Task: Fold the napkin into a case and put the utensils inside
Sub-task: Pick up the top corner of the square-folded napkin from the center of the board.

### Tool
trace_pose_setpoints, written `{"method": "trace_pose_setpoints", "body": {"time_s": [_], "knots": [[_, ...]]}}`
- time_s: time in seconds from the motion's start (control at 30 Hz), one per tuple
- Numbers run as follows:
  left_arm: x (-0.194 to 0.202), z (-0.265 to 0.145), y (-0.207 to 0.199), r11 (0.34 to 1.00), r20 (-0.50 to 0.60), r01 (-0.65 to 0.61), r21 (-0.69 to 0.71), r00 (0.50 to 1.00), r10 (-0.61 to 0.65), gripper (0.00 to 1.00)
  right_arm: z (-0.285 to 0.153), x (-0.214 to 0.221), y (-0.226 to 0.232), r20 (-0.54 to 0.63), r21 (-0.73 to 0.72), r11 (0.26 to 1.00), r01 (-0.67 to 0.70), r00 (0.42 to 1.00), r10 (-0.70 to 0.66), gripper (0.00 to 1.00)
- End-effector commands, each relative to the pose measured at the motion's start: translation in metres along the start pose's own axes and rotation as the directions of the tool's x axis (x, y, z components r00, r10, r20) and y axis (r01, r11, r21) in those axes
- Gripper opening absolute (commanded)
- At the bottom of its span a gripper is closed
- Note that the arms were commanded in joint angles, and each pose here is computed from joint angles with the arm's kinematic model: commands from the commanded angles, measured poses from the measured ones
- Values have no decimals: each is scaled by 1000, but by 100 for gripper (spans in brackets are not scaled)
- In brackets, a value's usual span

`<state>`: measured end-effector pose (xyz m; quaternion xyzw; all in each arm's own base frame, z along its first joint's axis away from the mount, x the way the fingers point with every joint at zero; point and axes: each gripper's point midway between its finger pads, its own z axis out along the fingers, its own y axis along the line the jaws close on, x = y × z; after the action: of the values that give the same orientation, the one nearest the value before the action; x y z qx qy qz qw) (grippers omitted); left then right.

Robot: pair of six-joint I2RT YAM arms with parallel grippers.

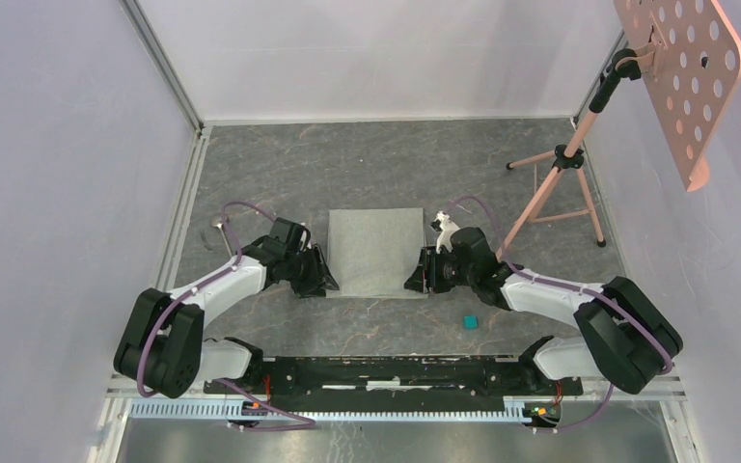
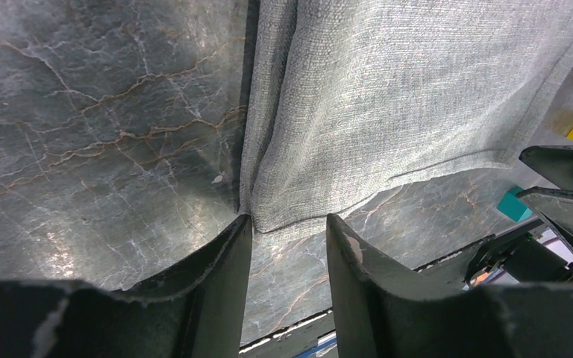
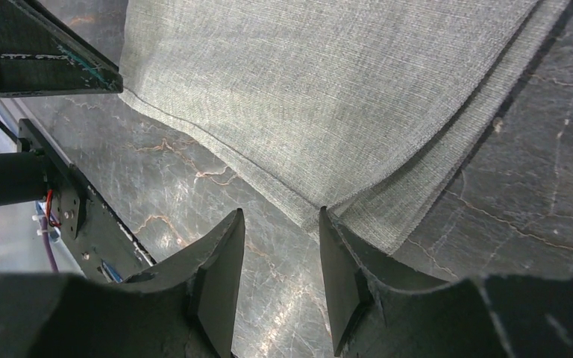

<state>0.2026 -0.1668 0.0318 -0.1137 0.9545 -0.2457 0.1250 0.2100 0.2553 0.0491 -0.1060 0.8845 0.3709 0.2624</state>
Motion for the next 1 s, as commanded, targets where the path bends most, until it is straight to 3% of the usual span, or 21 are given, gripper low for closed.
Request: {"method": "trace_pose_setpoints", "body": {"time_s": [0.0,0.53,0.83,0.97], "knots": [[2,0,-8,997,-6,-54,52,998,55,47,-5,-2,-8,28,42,999,15,999,-16,48],[4,4,-7,997,-10,-50,64,999,50,43,-3,10,-8,38,11,997,-73,997,73,48],[4,2,-8,996,-4,-52,73,999,52,42,4,-7,-14,74,61,997,-51,996,47,35],[5,2,-7,996,-1,-53,72,999,53,42,4,-2,-22,63,96,994,-52,997,46,41]]}}
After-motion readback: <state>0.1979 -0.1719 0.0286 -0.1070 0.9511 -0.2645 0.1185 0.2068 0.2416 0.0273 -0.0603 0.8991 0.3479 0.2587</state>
